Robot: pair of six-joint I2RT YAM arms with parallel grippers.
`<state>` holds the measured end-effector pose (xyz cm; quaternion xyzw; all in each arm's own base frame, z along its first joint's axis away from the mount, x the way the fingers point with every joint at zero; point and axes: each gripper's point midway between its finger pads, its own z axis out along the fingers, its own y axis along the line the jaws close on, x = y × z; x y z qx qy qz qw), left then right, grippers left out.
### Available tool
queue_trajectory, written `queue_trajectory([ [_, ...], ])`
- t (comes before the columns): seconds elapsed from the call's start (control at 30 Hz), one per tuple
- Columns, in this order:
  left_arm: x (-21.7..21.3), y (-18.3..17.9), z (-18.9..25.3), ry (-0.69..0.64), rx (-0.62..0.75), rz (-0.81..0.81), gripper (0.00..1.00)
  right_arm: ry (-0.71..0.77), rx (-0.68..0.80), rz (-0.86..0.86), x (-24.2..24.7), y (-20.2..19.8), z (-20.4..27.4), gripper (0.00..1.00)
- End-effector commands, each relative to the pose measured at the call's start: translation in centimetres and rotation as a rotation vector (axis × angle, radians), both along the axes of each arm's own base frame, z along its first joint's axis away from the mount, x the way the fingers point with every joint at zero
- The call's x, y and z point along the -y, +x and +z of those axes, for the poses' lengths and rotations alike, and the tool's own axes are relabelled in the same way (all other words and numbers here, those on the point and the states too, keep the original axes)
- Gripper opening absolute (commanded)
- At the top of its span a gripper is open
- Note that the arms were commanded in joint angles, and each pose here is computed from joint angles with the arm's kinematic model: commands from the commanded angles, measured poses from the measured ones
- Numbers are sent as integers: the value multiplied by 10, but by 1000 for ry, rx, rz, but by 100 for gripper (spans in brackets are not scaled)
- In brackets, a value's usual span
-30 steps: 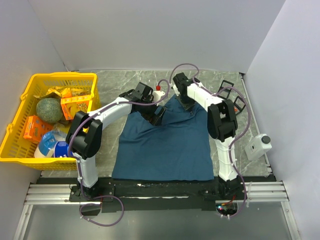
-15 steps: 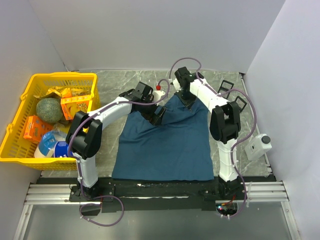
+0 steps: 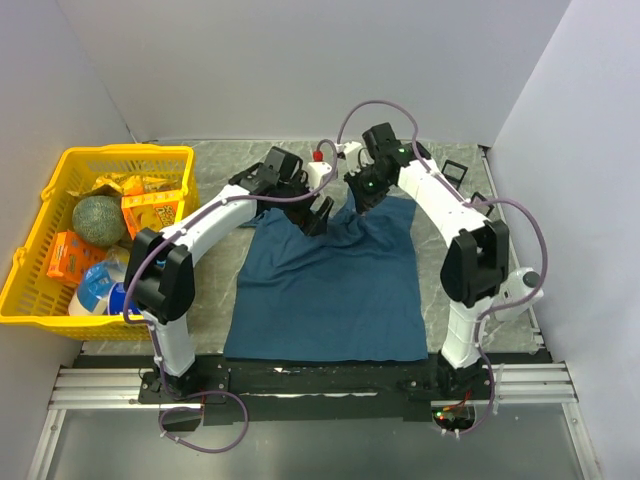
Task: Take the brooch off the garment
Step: Remove the brooch from the clothes.
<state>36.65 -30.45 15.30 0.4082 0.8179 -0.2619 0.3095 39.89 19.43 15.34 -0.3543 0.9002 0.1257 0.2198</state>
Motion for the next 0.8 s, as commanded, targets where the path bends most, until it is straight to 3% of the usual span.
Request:
queue_trajectory([
  [0.0, 3, 8, 48, -72, 110, -19, 96, 142, 178, 66, -21, 5, 44, 0],
  [0.33, 17, 22, 59, -154, 152, 2, 96, 131, 590, -86, 1, 34, 88, 0],
  [0.43, 21, 22, 57, -171, 141, -6, 96, 158, 654, -111, 4, 32, 97, 0],
  [0.6, 25, 22, 55, -180, 126, -20, 96, 188, 646, -111, 1, 27, 95, 0],
  [0.77, 26, 19, 52, -183, 110, -30, 96, 220, 535, -67, -10, 14, 80, 0],
])
